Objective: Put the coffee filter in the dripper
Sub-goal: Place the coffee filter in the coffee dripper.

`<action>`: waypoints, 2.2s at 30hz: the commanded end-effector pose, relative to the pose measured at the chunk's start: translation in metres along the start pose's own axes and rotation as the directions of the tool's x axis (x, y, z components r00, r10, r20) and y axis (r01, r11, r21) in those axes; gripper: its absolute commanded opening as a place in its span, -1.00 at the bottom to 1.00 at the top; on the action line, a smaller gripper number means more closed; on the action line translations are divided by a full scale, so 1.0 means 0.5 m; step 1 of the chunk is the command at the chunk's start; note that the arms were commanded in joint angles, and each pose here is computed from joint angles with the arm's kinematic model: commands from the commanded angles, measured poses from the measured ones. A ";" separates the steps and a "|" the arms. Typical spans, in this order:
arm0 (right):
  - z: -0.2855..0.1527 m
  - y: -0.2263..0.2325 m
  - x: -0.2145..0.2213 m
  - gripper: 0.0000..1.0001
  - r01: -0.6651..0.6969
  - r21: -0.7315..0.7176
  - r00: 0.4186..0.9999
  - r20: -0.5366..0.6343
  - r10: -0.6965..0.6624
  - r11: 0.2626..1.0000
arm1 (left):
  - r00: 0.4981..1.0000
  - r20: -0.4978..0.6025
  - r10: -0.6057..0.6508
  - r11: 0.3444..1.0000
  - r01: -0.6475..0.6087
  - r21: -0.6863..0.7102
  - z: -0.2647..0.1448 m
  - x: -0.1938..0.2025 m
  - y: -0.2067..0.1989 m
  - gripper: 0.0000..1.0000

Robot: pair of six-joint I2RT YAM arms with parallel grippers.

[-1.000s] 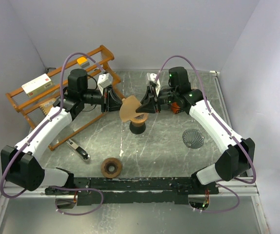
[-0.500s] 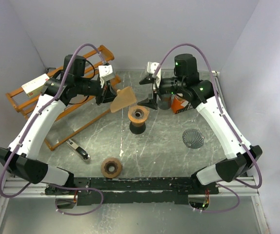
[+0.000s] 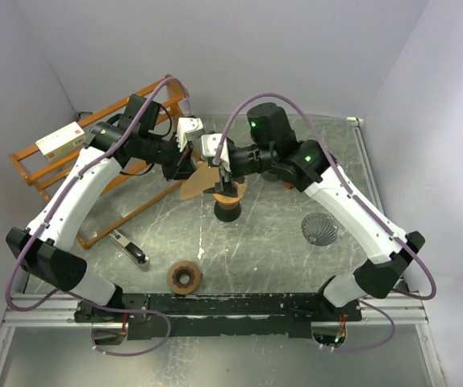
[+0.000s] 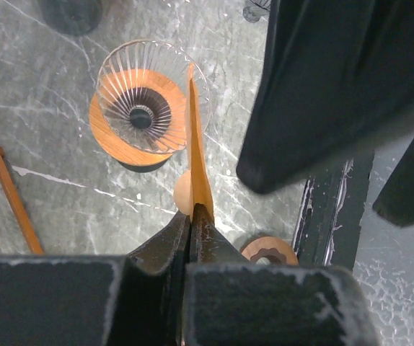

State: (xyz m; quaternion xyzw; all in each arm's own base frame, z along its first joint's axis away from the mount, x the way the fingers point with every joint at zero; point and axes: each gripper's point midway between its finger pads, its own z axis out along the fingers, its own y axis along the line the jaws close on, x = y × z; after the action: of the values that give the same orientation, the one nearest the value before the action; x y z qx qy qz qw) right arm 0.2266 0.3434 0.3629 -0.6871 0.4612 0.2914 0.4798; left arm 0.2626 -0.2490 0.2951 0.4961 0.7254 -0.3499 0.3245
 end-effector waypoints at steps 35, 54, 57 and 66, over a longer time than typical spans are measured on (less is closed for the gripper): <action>0.063 0.045 0.098 0.18 0.156 -0.109 0.950 -0.256 -0.179 0.982 | 0.996 -0.083 -0.015 0.986 0.029 0.167 0.041 0.033 -0.080 -0.86; 0.024 0.079 0.116 0.00 0.136 -0.116 0.939 -0.301 -0.165 0.984 | 0.996 -0.084 -0.009 0.982 0.024 0.189 0.037 0.036 -0.092 -0.86; 0.025 0.090 0.125 -0.01 0.116 -0.130 0.939 -0.308 -0.151 0.985 | 0.997 -0.081 -0.007 0.981 0.023 0.194 0.036 0.037 -0.095 -0.86; 0.018 0.109 0.113 -0.05 0.096 -0.152 0.950 -0.281 -0.136 0.984 | 0.998 -0.069 0.001 0.981 0.012 0.195 0.033 0.031 -0.097 -0.86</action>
State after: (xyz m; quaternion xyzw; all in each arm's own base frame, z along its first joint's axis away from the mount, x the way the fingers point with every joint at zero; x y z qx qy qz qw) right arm 0.2107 0.3323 0.2844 -0.7807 0.4663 0.1773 0.3763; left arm 0.2248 -0.2663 0.2720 0.5284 0.7142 -0.3889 0.2438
